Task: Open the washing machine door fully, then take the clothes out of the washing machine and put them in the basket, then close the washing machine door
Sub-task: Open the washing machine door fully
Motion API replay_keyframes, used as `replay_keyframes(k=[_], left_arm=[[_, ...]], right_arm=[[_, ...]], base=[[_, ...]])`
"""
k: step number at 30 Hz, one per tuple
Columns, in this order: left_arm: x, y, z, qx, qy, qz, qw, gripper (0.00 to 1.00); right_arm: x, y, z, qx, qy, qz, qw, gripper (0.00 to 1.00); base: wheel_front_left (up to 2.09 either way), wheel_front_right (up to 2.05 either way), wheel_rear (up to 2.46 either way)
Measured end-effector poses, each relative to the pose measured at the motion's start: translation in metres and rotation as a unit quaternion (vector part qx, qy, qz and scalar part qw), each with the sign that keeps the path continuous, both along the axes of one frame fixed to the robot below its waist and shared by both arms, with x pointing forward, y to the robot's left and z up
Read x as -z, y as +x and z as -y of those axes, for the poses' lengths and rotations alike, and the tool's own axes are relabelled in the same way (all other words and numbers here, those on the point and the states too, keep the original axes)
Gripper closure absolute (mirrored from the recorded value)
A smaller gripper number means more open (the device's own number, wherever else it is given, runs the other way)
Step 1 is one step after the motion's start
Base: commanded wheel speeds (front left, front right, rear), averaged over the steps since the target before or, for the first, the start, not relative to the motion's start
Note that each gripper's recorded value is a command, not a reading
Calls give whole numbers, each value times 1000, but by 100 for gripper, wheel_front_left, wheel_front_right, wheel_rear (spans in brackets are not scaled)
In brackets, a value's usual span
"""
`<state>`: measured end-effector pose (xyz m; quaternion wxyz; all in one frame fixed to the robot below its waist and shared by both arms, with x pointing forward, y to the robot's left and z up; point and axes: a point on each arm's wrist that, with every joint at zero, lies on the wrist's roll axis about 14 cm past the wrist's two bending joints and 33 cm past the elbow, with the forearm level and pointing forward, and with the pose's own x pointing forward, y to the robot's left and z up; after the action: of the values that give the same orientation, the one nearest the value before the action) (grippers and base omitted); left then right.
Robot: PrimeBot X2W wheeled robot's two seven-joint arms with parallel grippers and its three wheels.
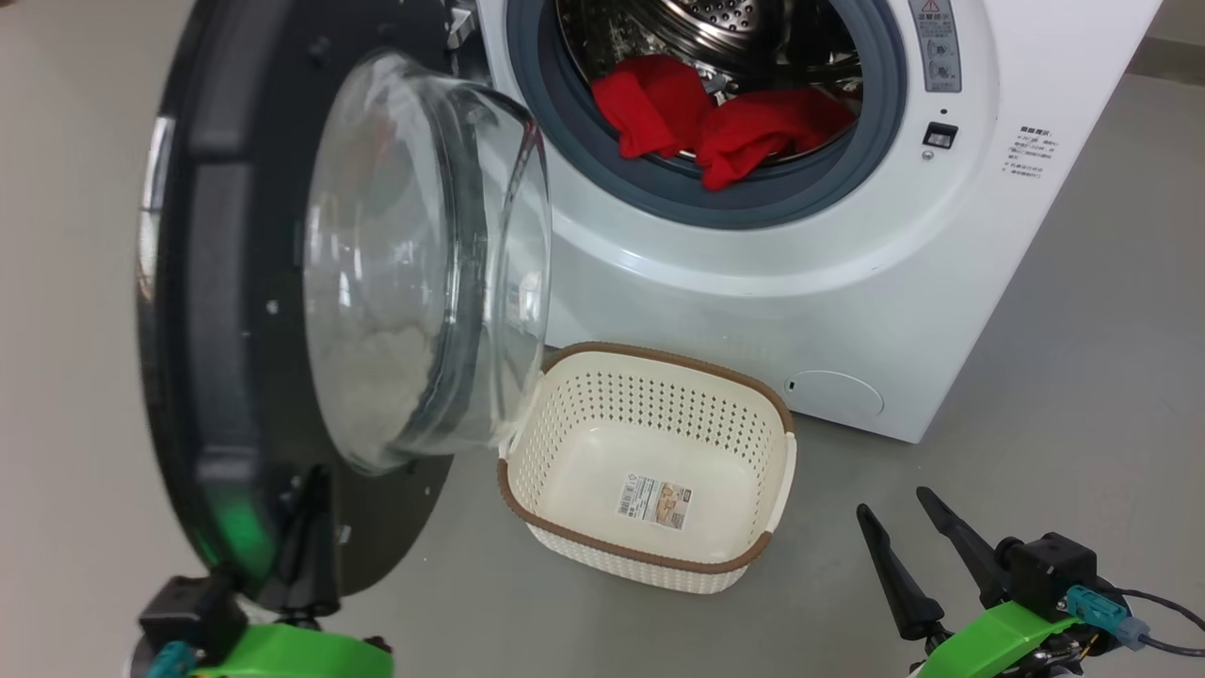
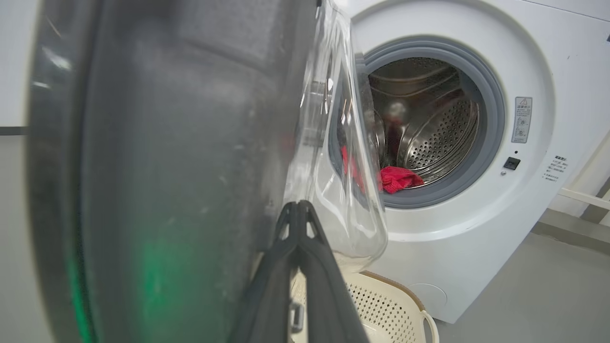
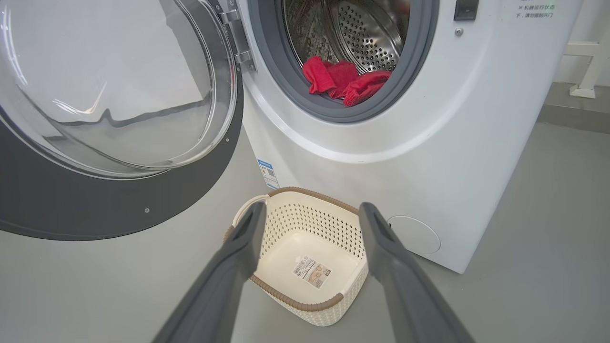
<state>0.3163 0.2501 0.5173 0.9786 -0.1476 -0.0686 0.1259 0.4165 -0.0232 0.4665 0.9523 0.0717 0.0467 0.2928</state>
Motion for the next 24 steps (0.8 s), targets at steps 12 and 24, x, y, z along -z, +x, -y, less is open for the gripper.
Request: replay_keyframes(k=[12,24], left_arm=[[9,-12,-73,-93,32,-31,995,100],[5,-11,-132,-155,65,-54,984,100]], right_arm=[[10,3,2,-1,-3,-10,1000,0],[17,7,5,0,-8,-18,1000,0]], base=[[0,0,0],[0,0,0]])
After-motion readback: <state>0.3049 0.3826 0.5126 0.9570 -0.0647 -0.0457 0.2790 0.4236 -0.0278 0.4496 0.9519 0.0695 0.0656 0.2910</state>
